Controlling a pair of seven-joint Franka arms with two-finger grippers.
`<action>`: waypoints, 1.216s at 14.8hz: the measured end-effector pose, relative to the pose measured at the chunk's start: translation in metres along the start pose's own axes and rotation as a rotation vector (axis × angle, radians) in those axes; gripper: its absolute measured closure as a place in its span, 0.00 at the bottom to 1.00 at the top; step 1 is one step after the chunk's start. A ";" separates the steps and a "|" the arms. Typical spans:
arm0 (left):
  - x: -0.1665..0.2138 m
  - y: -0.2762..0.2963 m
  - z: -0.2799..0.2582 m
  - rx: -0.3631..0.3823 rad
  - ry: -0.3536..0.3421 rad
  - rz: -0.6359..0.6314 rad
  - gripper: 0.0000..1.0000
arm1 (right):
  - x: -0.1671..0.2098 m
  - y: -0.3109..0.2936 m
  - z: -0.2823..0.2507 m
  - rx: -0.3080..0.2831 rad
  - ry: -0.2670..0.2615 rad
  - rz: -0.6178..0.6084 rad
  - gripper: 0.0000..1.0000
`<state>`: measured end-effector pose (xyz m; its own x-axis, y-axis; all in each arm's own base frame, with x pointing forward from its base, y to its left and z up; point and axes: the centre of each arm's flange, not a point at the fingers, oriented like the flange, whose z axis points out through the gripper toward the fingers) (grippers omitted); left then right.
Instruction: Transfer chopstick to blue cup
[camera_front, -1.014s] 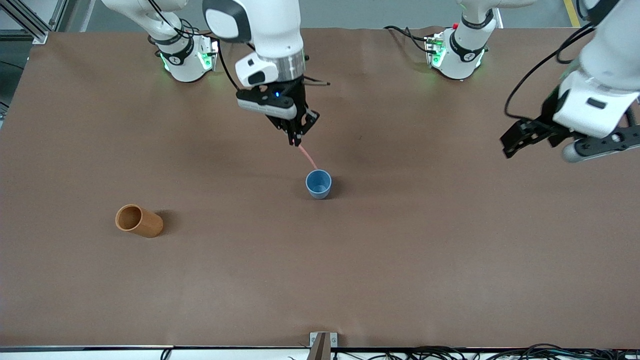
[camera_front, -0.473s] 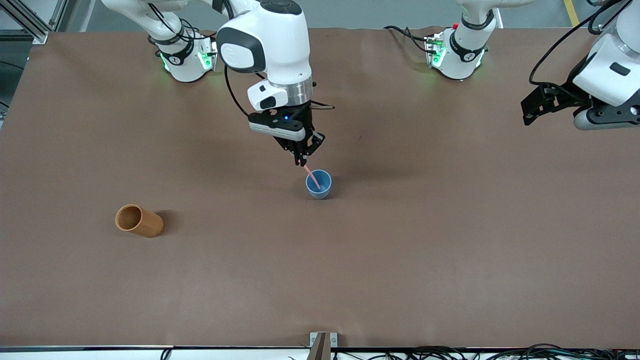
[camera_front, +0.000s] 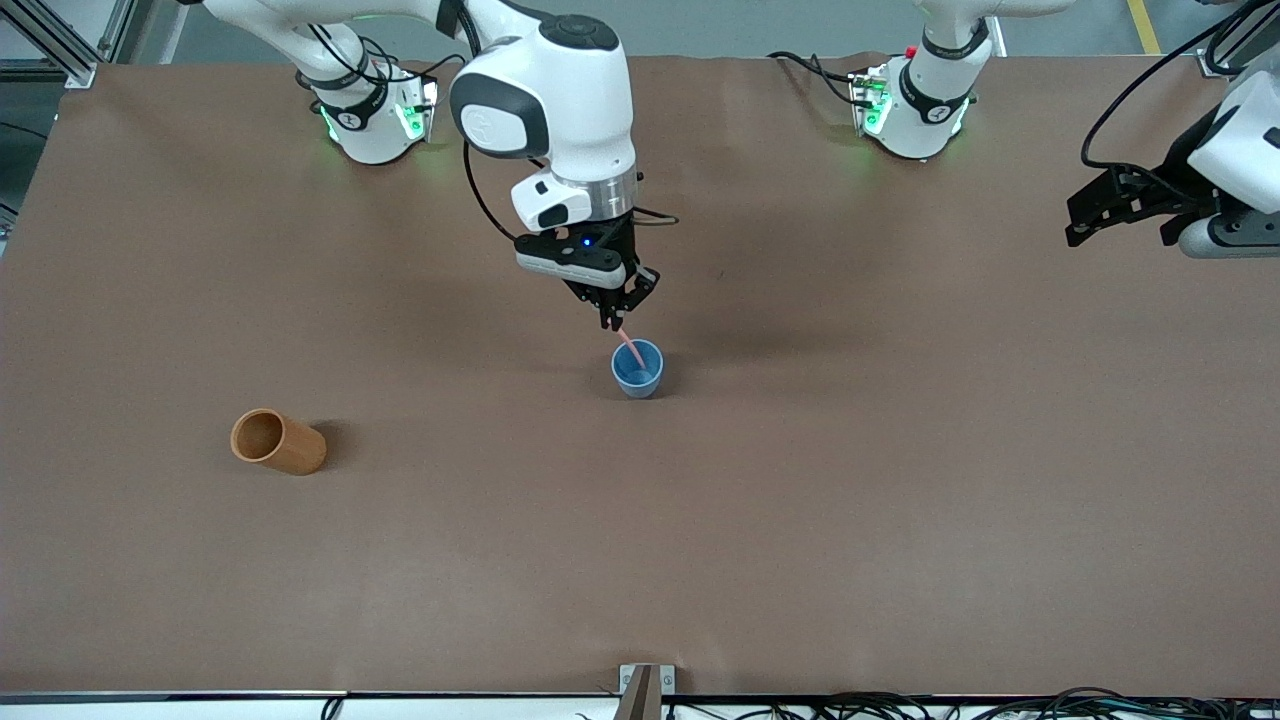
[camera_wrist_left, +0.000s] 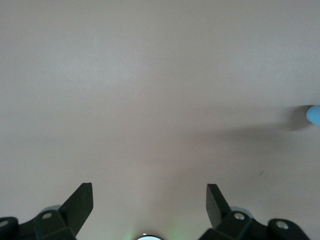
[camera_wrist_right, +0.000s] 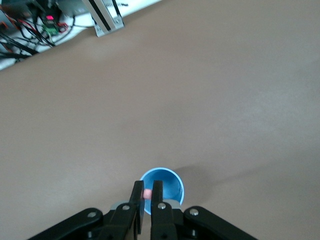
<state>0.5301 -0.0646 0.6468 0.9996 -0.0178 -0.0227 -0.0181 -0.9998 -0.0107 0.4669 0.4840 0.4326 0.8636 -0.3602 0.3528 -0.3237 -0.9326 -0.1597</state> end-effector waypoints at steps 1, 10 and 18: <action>-0.004 0.001 0.001 0.001 0.000 0.002 0.00 | -0.003 0.001 0.009 -0.009 -0.015 -0.002 0.91; -0.013 0.007 0.002 0.003 0.000 0.014 0.00 | 0.029 0.001 0.022 -0.009 -0.033 0.012 0.28; -0.015 0.007 0.003 0.004 -0.013 0.015 0.00 | 0.175 0.074 -0.018 -0.090 -0.125 -0.117 0.00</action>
<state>0.5147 -0.0714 0.6443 0.9988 -0.0327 -0.0359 -0.0333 -0.9993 -0.0147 0.5868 0.3517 0.4991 0.9368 -0.2485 0.2464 -0.2465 -0.9683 -0.0396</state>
